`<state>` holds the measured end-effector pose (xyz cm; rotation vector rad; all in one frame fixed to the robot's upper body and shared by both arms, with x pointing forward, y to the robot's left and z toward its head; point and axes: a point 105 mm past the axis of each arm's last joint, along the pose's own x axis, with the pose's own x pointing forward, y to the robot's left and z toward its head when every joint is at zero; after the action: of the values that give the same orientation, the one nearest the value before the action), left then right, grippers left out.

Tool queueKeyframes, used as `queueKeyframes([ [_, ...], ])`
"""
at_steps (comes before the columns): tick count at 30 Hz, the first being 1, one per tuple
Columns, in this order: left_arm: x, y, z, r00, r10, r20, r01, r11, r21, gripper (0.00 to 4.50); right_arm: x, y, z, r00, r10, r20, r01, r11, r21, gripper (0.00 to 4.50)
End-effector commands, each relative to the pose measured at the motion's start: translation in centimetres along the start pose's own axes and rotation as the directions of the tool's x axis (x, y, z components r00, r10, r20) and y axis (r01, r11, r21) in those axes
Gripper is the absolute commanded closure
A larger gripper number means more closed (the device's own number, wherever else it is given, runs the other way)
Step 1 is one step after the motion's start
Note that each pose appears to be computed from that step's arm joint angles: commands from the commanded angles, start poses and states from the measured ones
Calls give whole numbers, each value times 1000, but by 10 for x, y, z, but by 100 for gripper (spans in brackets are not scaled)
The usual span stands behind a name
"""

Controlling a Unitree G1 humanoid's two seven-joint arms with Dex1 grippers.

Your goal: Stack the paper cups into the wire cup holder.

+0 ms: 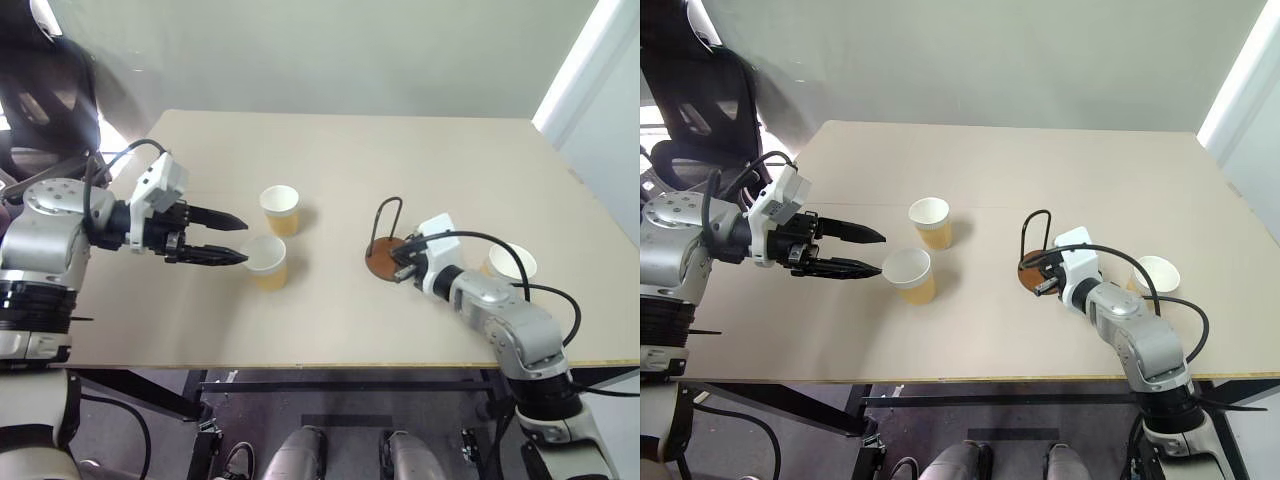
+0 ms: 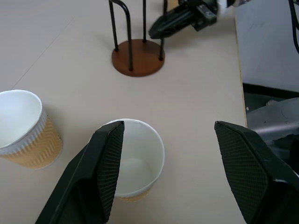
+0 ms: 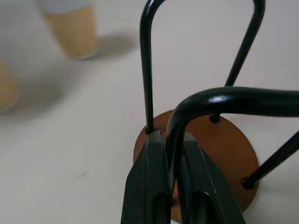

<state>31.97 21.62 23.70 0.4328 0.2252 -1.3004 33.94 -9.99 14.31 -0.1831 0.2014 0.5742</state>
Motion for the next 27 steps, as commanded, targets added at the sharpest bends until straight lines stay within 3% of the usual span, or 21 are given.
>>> queueKeyframes([
  [1,-7,-1,11,1000,-13,1,13,999,41,119,-13,42,2,973,232,20,-231,972,-48,448],
  [5,-4,0,12,1000,-23,-4,23,999,43,119,-33,76,-3,899,438,-4,-436,896,-85,448],
  [8,-3,1,13,1000,-27,-8,27,999,45,119,-40,86,-6,865,501,-24,-501,860,-97,448],
  [27,2,4,15,999,-43,-11,44,997,61,119,-31,69,-7,789,604,-110,-607,740,-290,448],
])
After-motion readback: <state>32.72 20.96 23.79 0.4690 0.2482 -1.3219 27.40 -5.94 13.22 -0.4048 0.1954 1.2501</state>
